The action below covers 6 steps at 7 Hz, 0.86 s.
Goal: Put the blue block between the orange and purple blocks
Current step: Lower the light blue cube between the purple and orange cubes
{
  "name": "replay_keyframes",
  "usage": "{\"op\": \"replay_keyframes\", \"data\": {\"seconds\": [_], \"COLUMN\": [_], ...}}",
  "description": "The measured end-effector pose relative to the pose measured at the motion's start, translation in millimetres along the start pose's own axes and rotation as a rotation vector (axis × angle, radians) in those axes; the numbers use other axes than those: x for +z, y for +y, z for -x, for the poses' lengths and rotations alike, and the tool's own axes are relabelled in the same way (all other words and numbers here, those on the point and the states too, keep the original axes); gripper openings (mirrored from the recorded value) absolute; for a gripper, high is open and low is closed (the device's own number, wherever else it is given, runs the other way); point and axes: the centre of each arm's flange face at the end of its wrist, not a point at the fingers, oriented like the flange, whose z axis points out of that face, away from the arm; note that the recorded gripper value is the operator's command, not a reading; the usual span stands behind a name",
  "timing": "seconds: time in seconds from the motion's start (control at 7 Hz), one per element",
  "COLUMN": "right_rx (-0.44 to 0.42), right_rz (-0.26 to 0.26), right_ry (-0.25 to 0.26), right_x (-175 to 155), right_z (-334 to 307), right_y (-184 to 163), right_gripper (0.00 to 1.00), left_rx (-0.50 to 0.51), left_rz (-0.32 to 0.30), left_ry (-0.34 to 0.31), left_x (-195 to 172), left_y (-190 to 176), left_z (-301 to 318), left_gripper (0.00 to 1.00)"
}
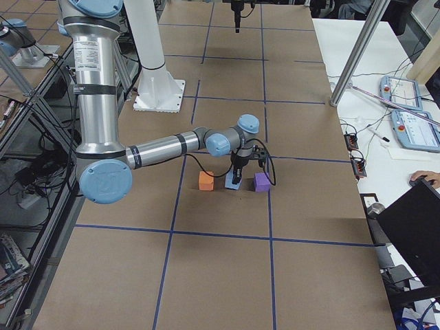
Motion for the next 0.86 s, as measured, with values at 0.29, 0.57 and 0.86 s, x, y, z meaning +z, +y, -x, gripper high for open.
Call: {"op": "replay_keyframes", "data": {"seconds": [0.29,0.57,0.86], "right_rx": [0.001,0.004,0.015], "right_rz": [-0.002,-0.012,-0.028], "right_ry": [0.002,0.003,-0.009], "right_x": [0.1,1.0,6.2], "right_z": [-0.1,-1.4,-3.8], "right_y": [-0.6,-2.0,-4.9], "right_gripper": [0.38,0.41,0.64], "left_rx": [0.000,0.001,0.002], "left_rz": [0.000,-0.001,-0.002], "left_ry": [0.001,0.003,0.004], "left_x": [-0.2,-0.8,-1.7], "left_y": [-0.1,-0.2,-0.2], "left_z": [-0.4,-1.1,-2.2], "left_gripper": [1.00,1.00,1.00]}}
